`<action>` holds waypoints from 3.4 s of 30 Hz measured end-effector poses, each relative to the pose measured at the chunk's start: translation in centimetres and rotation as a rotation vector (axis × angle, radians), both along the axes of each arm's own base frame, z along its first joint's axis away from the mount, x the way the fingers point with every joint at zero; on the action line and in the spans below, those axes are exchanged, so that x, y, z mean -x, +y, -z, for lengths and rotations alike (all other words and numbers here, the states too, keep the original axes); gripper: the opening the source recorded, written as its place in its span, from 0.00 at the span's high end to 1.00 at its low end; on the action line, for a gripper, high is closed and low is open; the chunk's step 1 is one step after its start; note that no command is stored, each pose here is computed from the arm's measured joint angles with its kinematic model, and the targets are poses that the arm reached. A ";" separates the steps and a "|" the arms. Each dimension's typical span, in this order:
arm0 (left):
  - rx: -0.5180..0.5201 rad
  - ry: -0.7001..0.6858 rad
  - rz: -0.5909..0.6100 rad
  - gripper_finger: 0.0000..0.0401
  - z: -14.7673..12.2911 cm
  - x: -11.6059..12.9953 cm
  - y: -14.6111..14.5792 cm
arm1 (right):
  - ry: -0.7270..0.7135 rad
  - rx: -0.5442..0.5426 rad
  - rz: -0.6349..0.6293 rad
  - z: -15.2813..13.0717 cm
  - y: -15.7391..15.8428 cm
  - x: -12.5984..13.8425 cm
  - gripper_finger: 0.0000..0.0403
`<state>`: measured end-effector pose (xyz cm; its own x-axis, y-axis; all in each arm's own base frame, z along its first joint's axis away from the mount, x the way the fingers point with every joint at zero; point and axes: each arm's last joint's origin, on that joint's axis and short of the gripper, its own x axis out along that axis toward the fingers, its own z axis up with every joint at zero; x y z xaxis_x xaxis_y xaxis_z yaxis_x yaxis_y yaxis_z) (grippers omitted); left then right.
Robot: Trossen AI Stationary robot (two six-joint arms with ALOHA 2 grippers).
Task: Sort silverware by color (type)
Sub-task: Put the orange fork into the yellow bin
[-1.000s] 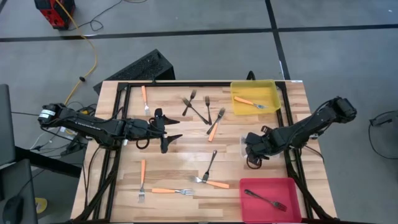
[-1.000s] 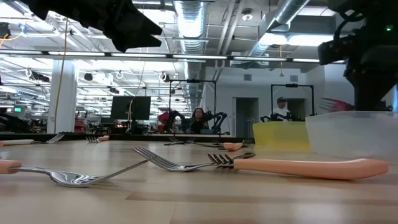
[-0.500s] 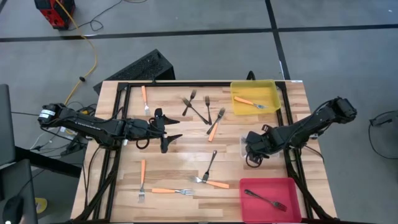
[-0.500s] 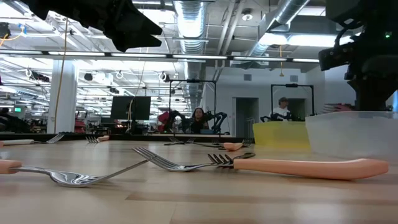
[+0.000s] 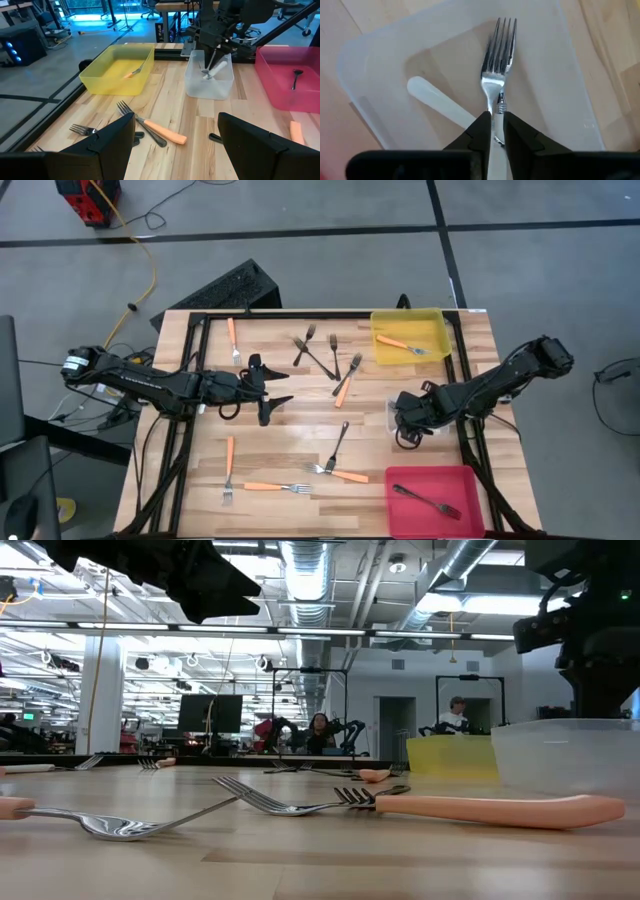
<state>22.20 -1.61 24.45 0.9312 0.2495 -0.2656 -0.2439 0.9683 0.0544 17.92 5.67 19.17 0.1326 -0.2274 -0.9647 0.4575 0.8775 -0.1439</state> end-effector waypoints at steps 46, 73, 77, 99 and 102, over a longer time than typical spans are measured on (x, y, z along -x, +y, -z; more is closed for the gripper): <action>0.206 -0.034 0.012 0.32 0.1 0.0 -0.2 | -1.087 0.104 -0.510 -14.2 -0.5 2.1 0.74; 0.318 0.423 -0.686 0.32 5.1 4.1 5.3 | -0.990 0.147 -0.487 -13.8 -1.8 4.4 0.74; 0.228 0.458 -0.679 0.32 5.0 4.2 5.4 | -0.990 0.148 -0.486 -13.8 -1.8 4.4 0.74; 0.213 0.491 -0.850 0.32 6.4 5.6 7.5 | -0.984 0.151 -0.484 -13.7 -1.8 4.4 0.74; 0.200 0.519 -0.859 0.32 6.5 5.8 7.9 | -0.980 0.151 -0.485 -13.7 -1.8 4.4 0.74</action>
